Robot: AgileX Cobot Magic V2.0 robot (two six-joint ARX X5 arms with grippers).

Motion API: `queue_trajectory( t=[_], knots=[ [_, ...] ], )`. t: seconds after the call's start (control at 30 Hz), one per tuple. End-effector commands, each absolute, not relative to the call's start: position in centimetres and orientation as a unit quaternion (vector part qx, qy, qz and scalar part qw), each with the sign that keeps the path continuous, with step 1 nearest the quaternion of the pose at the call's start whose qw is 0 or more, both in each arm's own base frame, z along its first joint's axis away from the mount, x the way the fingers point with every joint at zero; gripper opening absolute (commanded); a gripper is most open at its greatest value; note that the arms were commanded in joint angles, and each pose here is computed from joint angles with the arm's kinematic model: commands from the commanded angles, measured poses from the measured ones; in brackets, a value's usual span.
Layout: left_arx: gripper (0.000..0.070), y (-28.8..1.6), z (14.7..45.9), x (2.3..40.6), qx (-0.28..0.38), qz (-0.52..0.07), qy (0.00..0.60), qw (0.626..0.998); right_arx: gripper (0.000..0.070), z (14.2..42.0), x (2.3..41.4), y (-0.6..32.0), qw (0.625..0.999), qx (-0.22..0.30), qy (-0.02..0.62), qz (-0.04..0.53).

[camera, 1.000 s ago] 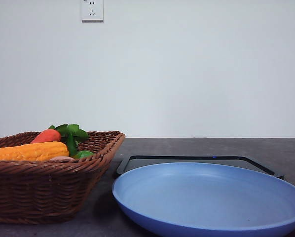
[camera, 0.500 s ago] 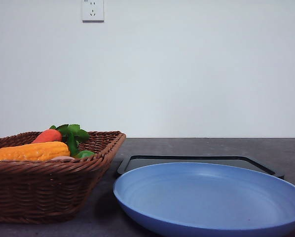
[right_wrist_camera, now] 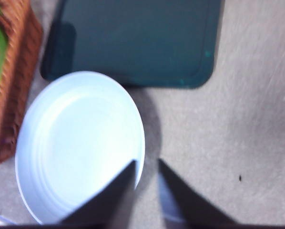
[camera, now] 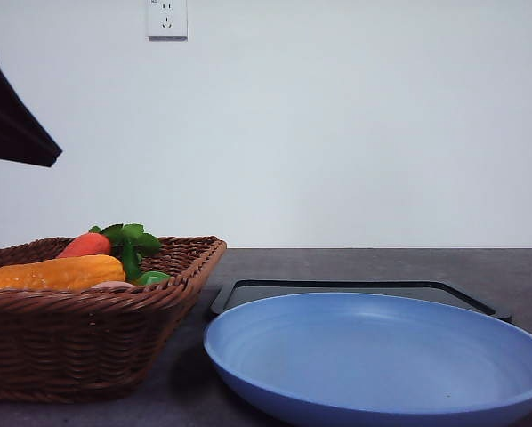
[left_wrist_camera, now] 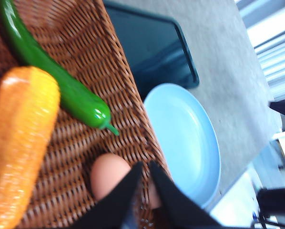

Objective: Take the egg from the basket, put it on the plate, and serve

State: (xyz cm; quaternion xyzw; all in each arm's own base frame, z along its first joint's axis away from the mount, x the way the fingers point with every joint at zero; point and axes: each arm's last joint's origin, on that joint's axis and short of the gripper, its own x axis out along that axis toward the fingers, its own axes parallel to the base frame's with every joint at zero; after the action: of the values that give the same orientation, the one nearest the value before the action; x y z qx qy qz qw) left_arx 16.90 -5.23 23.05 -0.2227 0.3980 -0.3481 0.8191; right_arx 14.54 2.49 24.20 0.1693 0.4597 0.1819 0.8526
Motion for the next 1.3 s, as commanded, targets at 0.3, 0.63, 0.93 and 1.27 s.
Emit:
queue_trajectory(
  t=[0.3,0.63,0.93,1.27],
  knots=[
    [0.0261,-5.5,23.6,17.2,-0.211,-0.361,0.387,0.822,0.0187,19.1,16.0,3.7,0.818,0.191,0.510,0.186],
    [0.0261,-5.5,23.6,17.2,-0.211,-0.361,0.387,0.822,0.0187,17.3,17.7,5.4,0.803,0.179,0.529,0.210],
    [0.0260,-5.5,23.6,17.2,-0.210,-0.362,0.387,0.822,0.0186,15.3,19.3,6.8,0.785,0.183,0.545,0.233],
    [0.0260,-5.5,23.6,17.1,-0.210,-0.362,0.387,0.822,0.0013,14.2,19.6,7.1,0.772,0.180,0.566,0.225]
  ],
)
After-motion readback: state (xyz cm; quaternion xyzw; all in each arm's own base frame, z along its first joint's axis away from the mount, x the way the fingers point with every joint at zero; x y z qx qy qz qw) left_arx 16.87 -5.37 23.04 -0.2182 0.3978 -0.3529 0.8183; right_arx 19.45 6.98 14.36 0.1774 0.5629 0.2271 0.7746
